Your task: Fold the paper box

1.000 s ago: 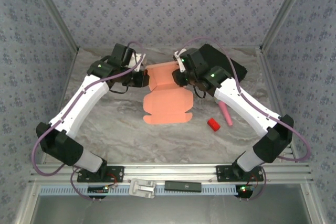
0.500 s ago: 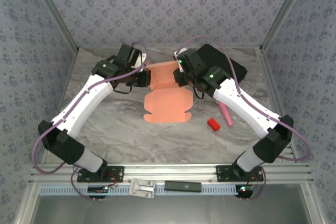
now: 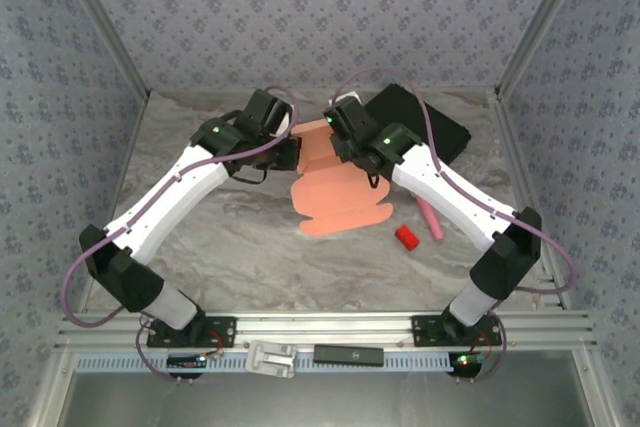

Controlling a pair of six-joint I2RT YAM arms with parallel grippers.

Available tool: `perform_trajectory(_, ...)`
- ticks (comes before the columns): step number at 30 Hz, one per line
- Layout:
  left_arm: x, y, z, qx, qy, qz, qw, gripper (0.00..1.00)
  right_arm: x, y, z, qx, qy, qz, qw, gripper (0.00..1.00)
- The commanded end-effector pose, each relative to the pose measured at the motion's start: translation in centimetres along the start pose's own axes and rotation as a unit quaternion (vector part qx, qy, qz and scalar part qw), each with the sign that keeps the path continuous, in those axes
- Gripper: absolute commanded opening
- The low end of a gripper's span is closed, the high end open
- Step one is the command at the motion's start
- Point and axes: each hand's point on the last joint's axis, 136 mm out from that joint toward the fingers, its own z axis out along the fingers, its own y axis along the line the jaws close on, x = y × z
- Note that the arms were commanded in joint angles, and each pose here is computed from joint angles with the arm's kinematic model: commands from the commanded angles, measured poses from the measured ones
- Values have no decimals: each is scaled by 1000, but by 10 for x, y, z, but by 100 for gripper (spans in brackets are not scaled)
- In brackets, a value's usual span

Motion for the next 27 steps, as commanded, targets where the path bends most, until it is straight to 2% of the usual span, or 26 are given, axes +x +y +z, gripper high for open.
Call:
perform_trajectory(1,4,10,-6,-28,8,-16,999,0,-6,-11,-11,-4,-4,21,1000,46)
perform_trajectory(5,4,18,-1,-44,6,-23,999,0,-3,9,-24,-111,1,42,993,51)
perform_trajectory(8,2,19,3,-43,4,-25,999,0,-1,23,-38,-219,-6,68,973,57)
perform_trajectory(12,1,18,7,-40,10,-22,999,0,-4,22,-56,-325,-19,93,941,60)
perform_trajectory(16,1,20,10,-38,14,-23,999,0,-5,15,-70,-355,-23,97,930,64)
perform_trajectory(22,-2,18,8,-23,13,-22,999,0,1,-10,-68,-380,-26,121,917,69)
perform_trajectory(27,-1,20,6,-14,14,-21,1000,0,1,-46,-73,-407,-67,176,894,67)
